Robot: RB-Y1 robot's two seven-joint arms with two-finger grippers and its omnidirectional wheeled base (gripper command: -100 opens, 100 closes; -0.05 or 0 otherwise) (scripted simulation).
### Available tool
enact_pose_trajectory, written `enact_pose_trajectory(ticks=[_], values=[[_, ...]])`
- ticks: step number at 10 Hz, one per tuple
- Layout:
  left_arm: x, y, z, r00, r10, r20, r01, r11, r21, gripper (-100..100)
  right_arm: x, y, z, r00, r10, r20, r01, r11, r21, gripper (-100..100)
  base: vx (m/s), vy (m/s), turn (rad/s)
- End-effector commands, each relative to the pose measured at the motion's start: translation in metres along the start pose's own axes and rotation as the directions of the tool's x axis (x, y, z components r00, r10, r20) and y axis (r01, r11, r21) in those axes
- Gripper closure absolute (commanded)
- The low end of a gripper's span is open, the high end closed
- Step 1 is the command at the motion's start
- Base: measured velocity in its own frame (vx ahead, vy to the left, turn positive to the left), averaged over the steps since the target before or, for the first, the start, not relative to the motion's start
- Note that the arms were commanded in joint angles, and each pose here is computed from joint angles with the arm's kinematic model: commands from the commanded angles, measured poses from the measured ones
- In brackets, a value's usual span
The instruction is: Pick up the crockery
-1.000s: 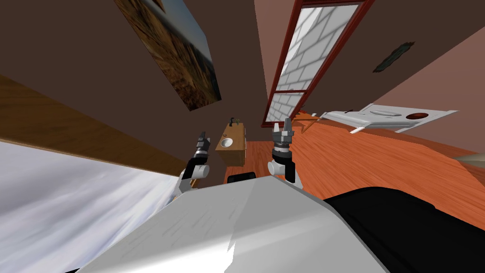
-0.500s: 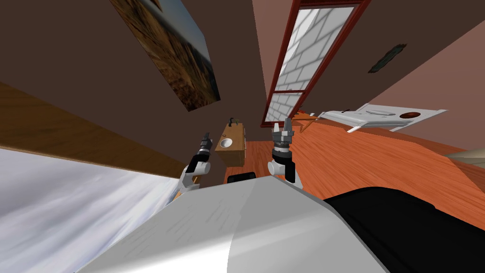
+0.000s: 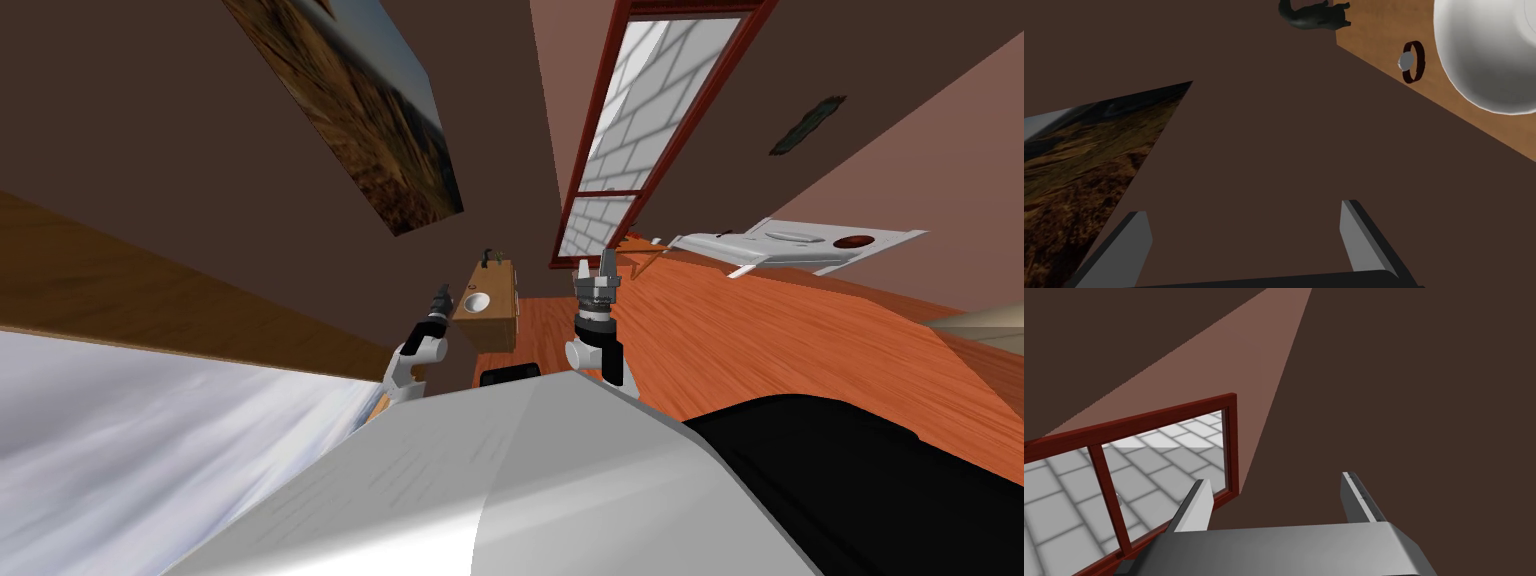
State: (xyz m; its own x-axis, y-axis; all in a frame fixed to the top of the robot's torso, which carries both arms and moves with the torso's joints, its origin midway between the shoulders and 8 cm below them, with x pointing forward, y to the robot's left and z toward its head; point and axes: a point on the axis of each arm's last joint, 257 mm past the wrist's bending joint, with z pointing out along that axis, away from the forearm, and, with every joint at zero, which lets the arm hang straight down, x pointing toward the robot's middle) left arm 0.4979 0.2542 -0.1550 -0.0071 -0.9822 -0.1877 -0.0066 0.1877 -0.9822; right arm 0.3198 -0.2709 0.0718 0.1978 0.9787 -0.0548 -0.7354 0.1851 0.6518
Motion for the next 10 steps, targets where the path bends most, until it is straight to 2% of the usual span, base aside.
enact_pose_trajectory(ticks=[1, 4, 5, 6, 7, 10], values=[[0.002, 0.015, 0.007, 1.000, -0.005, -0.009, 0.005, 0.999, -0.053, -100, 0.000, 0.000, 0.000, 1.000, 0.000, 0.000, 0.000, 1.000, 0.000, 0, 0.016, 0.005, -0.030], [0.007, 0.038, 0.012, 1.000, -0.012, -0.021, 0.009, 0.990, -0.141, -100, 0.000, 0.000, 0.000, 1.000, 0.000, 0.000, 0.000, 1.000, 0.000, 0, 0.014, 0.006, -0.022], [0.008, 0.040, 0.011, 1.000, -0.012, -0.022, 0.008, 0.989, -0.148, -100, 0.000, 0.000, 0.000, 1.000, 0.000, 0.000, 0.000, 1.000, 0.000, 0, 0.007, 0.003, 0.004], [0.012, 0.052, 0.016, 0.999, -0.019, -0.029, 0.013, 0.981, -0.192, -100, 0.000, 0.000, 0.000, 1.000, 0.000, 0.000, 0.000, 1.000, 0.000, 0, 0.015, 0.003, -0.029], [0.013, 0.056, 0.015, 0.999, -0.019, -0.031, 0.012, 0.977, -0.211, -100, 0.000, 0.000, 0.000, 1.000, 0.000, 0.000, 0.000, 1.000, 0.000, 0, 0.015, 0.005, -0.020], [0.023, 0.082, 0.021, 0.998, -0.035, -0.047, 0.019, 0.952, -0.307, -100, 0.000, 0.000, 0.000, 1.000, 0.000, 0.000, 0.000, 1.000, 0.000, 0, 0.020, 0.006, -0.019]])
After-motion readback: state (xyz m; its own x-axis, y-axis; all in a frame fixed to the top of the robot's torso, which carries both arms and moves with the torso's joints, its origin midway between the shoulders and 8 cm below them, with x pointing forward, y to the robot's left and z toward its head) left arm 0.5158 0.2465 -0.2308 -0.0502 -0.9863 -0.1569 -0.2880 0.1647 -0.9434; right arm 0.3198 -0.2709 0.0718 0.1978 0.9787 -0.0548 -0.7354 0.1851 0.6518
